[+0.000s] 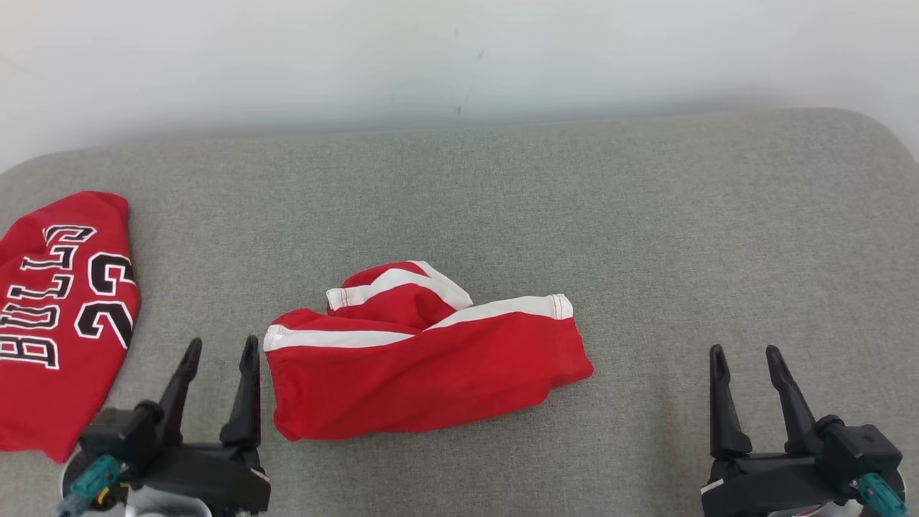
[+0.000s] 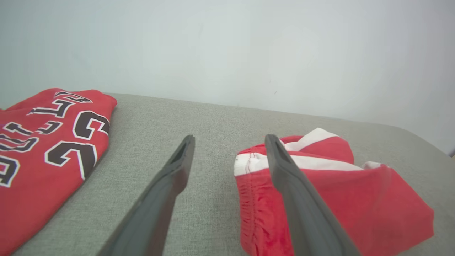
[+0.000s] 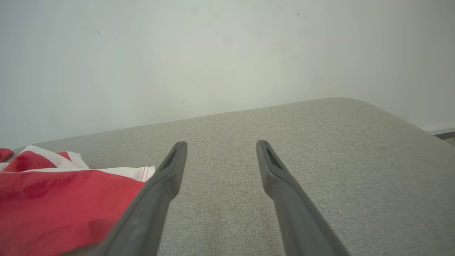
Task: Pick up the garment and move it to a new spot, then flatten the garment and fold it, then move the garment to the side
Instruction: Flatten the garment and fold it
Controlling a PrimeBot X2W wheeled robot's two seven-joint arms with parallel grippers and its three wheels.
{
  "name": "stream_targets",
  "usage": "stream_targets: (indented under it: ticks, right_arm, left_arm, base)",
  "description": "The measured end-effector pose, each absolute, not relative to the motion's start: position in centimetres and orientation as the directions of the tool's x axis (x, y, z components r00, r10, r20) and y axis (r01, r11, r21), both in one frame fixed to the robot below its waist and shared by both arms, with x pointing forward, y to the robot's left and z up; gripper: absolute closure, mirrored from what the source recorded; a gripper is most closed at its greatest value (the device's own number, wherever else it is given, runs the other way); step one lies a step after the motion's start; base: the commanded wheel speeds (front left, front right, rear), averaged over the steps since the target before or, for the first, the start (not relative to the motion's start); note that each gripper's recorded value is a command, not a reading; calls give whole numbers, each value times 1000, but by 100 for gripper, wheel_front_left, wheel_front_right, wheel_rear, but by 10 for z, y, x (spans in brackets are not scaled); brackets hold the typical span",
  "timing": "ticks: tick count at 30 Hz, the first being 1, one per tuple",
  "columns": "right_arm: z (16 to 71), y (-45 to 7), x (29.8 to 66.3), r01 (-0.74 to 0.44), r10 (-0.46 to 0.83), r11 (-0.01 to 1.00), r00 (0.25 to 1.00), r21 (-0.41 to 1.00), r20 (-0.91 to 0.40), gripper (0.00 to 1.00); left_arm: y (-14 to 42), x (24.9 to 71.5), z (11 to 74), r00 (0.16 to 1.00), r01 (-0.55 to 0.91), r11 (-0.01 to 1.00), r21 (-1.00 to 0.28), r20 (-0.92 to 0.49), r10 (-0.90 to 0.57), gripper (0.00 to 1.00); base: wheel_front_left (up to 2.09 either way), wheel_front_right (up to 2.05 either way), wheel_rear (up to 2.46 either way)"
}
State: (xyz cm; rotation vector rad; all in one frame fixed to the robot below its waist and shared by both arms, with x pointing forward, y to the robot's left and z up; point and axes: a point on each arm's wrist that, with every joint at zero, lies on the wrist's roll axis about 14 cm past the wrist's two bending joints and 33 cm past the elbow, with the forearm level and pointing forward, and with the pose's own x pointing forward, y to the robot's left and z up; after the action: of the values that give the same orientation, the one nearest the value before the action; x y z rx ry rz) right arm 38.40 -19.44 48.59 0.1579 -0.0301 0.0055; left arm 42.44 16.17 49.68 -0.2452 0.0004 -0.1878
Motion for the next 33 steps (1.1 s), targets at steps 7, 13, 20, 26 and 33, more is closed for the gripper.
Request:
stream_targets:
  ticks: [7,13,20,26,33]
  right_arm:
    - [486,-198,378,4,-8,987,1000,159,27,0]
    - [484,-207,372,31,-35,987,999,158,21,0]
    - [484,-213,367,52,-55,986,998,160,18,0]
    - [483,-213,366,53,-56,985,998,162,17,0]
    - [487,-208,368,35,-40,987,999,160,29,0]
  left_arm:
    - [153,439,503,971,236,950,-204,17,-238,0]
    - [139,447,487,950,274,940,-205,-95,-298,0]
    - [134,446,459,915,262,934,-241,-246,-320,0]
    - [119,433,443,868,262,902,-343,-325,-376,72]
    - [124,437,475,916,293,916,-276,-193,-351,100]
  base:
    - [0,0,0]
    - [0,0,0]
    - [0,0,0]
    - [0,0,0]
    - [0,0,0]
